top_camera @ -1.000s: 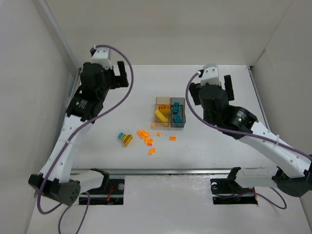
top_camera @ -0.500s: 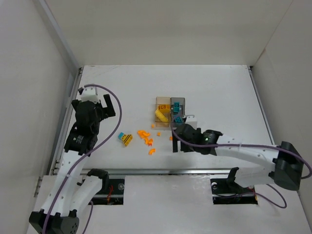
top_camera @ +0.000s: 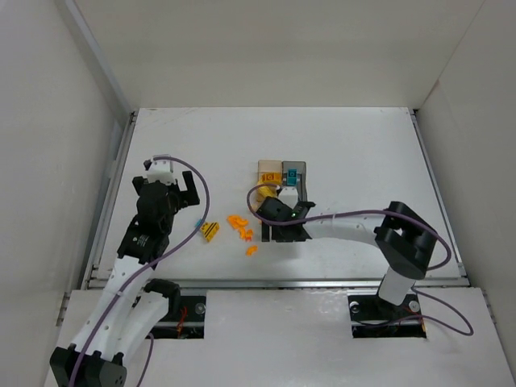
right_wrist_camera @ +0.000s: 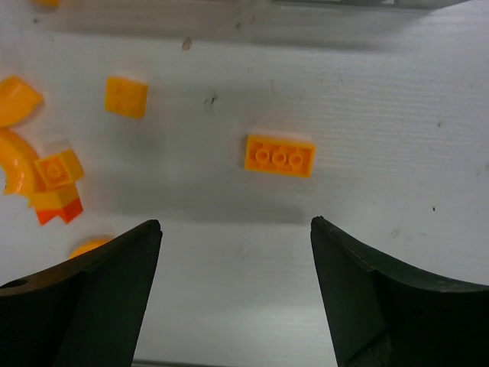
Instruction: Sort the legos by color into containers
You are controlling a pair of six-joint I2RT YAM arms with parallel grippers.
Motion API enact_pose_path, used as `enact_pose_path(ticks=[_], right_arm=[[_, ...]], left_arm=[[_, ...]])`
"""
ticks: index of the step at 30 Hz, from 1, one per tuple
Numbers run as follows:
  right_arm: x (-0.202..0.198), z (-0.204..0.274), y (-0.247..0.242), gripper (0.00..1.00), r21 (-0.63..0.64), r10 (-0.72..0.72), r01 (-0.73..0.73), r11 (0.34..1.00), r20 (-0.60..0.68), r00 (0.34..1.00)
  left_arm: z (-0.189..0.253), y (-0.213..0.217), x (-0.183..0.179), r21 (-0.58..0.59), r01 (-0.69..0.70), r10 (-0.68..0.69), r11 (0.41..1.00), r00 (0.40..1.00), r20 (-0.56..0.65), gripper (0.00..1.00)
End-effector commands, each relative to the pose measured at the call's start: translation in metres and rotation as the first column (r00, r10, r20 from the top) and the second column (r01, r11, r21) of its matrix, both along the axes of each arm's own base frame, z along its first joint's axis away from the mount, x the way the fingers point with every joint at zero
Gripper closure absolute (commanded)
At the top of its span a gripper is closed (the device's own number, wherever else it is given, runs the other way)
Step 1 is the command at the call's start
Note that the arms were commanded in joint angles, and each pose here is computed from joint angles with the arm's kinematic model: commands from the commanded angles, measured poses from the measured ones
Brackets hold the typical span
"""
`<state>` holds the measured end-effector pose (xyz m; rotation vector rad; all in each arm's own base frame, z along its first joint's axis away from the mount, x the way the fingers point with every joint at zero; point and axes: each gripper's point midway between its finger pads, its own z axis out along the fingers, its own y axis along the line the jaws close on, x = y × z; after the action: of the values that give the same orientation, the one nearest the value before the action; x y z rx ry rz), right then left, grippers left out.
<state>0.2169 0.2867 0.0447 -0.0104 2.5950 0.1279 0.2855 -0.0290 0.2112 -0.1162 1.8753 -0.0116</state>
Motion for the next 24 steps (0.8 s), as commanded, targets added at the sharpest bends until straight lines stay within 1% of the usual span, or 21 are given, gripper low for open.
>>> enact_pose_path(ticks=[1,3,4,5,6,7,9,10,13,14,16,20,21,24], right_arm=[[0.028,0.004,0.006,0.17,0.022,-0.075,0.074,0.997,0.042,0.996],[0.035,0.004,-0.003,0.18,0.009,-0.102,0.101,0.995,0.046,0.994],[0.039,0.001,-0.007,0.21,0.001,-0.116,0.116,0.993,0.041,0.992],[0.043,0.005,-0.005,0.21,0.008,-0.120,0.120,0.993,0.055,0.991],[0.045,0.009,-0.002,0.23,0.010,-0.107,0.106,0.994,0.063,0.992],[0.043,0.003,-0.005,0.23,-0.018,-0.095,0.096,0.995,0.052,0.994],[0.044,0.000,-0.001,0.26,-0.018,-0.092,0.092,0.996,0.042,0.995],[0.043,-0.007,-0.003,0.27,-0.039,-0.082,0.083,0.996,0.034,0.996],[0.048,-0.011,-0.002,0.35,-0.041,-0.091,0.092,0.995,0.033,0.995],[0.047,-0.012,0.000,0.39,-0.036,-0.087,0.088,0.995,0.024,0.996],[0.048,-0.011,0.001,0.42,-0.028,-0.088,0.088,0.996,0.029,0.996],[0.044,-0.018,-0.005,0.46,-0.046,-0.087,0.088,0.995,0.018,0.996],[0.042,-0.021,-0.008,0.49,-0.055,-0.087,0.088,0.995,0.013,0.996],[0.041,-0.020,-0.008,0.60,-0.050,-0.087,0.088,0.995,0.016,0.996]], left_arm=[[0.019,0.001,0.005,0.017,-0.010,0.008,1.000,0.995,0.102,0.00],[0.016,0.004,0.005,0.029,-0.022,0.019,0.999,0.995,0.102,0.00],[0.017,0.006,0.005,0.028,-0.032,0.029,0.999,0.993,0.113,0.00],[0.017,0.006,0.005,0.028,-0.033,0.029,0.999,0.993,0.113,0.00],[0.017,0.008,0.005,0.039,-0.040,0.035,0.998,0.993,0.113,0.00],[0.014,0.008,0.005,0.039,-0.040,0.035,0.998,0.993,0.111,0.00],[0.010,0.009,0.004,0.044,-0.048,0.044,0.998,0.994,0.103,0.00],[0.010,0.009,0.004,0.044,-0.048,0.044,0.998,0.994,0.103,0.00],[0.010,0.009,0.004,0.044,-0.048,0.044,0.998,0.994,0.103,0.00],[0.010,0.009,0.004,0.044,-0.048,0.044,0.998,0.994,0.103,0.00],[0.014,0.011,0.005,0.052,-0.057,0.051,0.997,0.992,0.112,0.00],[0.016,0.012,0.005,0.058,-0.056,0.049,0.997,0.992,0.120,0.00],[0.016,0.012,0.005,0.058,-0.056,0.049,0.997,0.992,0.120,0.00],[0.016,0.012,0.005,0.058,-0.056,0.049,0.997,0.992,0.120,0.00]])
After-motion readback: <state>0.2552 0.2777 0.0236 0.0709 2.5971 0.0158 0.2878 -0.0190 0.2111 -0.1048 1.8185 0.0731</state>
